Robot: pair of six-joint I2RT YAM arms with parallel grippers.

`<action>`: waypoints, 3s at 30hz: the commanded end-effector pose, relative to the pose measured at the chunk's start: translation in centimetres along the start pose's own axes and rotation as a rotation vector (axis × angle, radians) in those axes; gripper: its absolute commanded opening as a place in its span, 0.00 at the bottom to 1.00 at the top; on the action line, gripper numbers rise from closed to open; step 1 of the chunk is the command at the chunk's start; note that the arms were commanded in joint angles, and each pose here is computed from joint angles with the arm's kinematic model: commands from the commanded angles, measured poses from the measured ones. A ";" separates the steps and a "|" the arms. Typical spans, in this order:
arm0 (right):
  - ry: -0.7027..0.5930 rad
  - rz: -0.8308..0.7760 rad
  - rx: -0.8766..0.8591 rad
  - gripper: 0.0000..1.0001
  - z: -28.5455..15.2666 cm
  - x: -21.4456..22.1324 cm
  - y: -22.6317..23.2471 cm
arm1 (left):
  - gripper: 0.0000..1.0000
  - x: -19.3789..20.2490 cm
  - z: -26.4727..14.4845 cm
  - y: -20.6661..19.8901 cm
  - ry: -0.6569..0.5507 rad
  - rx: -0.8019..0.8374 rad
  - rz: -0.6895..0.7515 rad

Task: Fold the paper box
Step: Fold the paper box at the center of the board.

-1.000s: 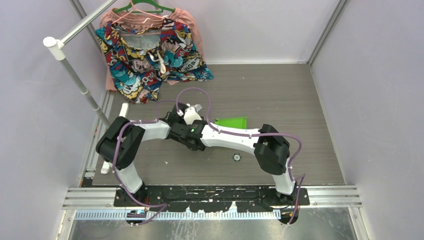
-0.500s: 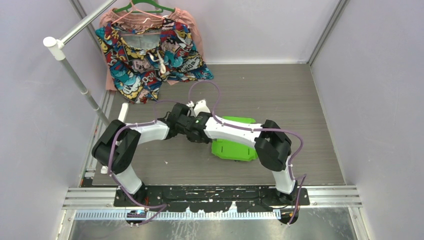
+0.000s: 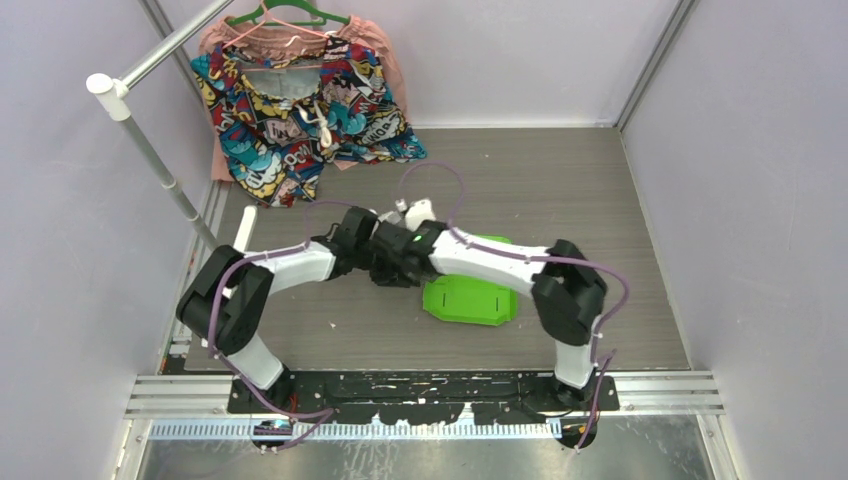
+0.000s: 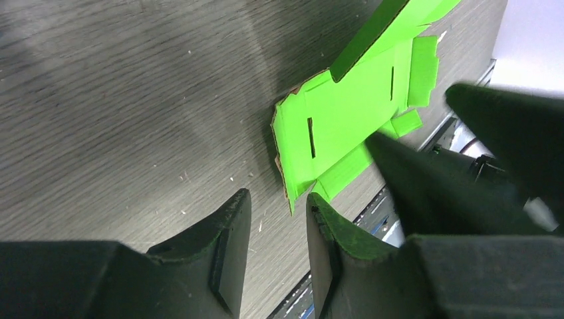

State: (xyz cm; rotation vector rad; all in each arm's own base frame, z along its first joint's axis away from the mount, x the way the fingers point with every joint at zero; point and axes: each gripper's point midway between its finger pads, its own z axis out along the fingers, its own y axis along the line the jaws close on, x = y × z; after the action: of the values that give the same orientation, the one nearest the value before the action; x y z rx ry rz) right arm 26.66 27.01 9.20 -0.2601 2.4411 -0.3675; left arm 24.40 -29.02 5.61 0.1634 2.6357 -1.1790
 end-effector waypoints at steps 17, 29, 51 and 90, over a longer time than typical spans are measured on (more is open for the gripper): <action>0.209 0.123 -0.269 0.51 -0.1 -5.0 -4.5 | 0.25 -1.5 -3.9 0.6 -0.096 -0.050 -0.037; 0.314 0.054 -0.238 0.49 0.0 -1.7 -0.4 | 0.02 -0.2 -2.5 2.1 -0.061 -0.048 -0.093; 0.331 -0.134 0.068 0.57 3.3 -1.1 -0.3 | 0.02 0.3 -2.4 1.8 -0.048 -0.010 -0.080; 0.252 -0.186 0.169 0.50 3.4 2.0 1.8 | 0.01 -1.6 -6.1 3.8 -0.196 -0.010 -0.154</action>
State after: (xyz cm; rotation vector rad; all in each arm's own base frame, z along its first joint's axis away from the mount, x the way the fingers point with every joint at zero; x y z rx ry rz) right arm 28.11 26.34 3.68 -0.4027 2.6724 -0.7738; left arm 22.85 -23.26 3.66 -0.1307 2.7080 -1.1188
